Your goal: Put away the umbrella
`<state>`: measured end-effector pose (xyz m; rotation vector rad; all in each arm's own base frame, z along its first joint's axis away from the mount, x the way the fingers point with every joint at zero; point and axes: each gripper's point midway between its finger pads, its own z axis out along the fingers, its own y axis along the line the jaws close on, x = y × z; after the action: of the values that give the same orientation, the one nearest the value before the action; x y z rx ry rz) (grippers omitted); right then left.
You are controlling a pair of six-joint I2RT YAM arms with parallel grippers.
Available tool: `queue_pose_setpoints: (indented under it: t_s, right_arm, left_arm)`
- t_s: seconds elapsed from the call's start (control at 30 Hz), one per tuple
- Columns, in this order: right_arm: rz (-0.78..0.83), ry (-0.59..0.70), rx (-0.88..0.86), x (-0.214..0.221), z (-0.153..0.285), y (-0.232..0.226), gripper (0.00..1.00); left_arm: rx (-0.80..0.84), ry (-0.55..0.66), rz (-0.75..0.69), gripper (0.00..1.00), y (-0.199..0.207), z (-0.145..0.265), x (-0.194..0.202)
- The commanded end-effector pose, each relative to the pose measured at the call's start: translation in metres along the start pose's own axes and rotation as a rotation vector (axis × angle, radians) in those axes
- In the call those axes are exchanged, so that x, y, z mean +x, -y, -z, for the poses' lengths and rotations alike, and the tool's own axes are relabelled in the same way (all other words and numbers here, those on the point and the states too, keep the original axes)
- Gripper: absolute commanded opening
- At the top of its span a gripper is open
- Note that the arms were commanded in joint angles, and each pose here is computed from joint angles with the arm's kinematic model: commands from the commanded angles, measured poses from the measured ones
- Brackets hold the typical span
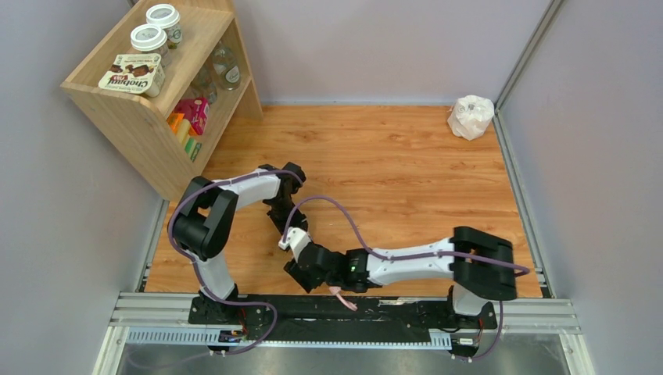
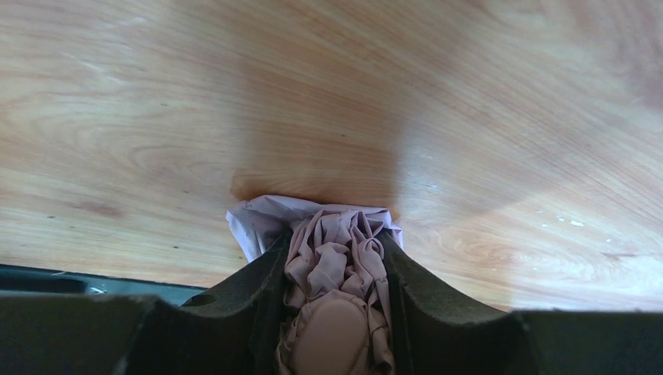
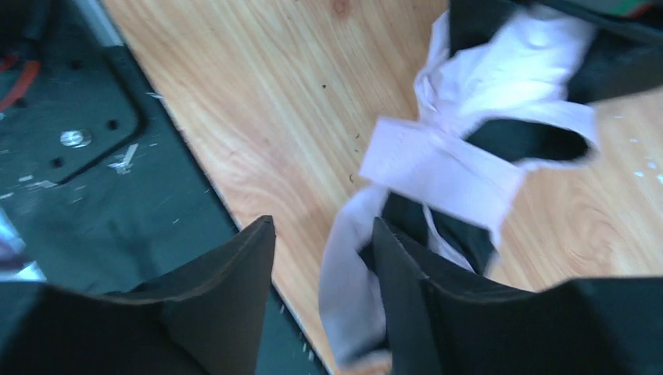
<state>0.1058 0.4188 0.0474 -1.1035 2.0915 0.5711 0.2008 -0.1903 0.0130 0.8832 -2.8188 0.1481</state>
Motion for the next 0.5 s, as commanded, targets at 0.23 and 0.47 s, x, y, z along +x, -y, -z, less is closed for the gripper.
queue_pose_setpoints:
  t_s: [0.23,0.47]
  right_arm:
    - [-0.292,0.435,0.075,-0.081,0.189,0.077,0.73]
    - [-0.474,0.542,0.248,-0.059,0.243,0.141,0.8]
  left_arm:
    - [0.124,0.407,-0.131,0.0,-0.009,0.107,-0.035]
    - [0.626,0.993,-0.376,0.0,0.043,0.238,-0.061]
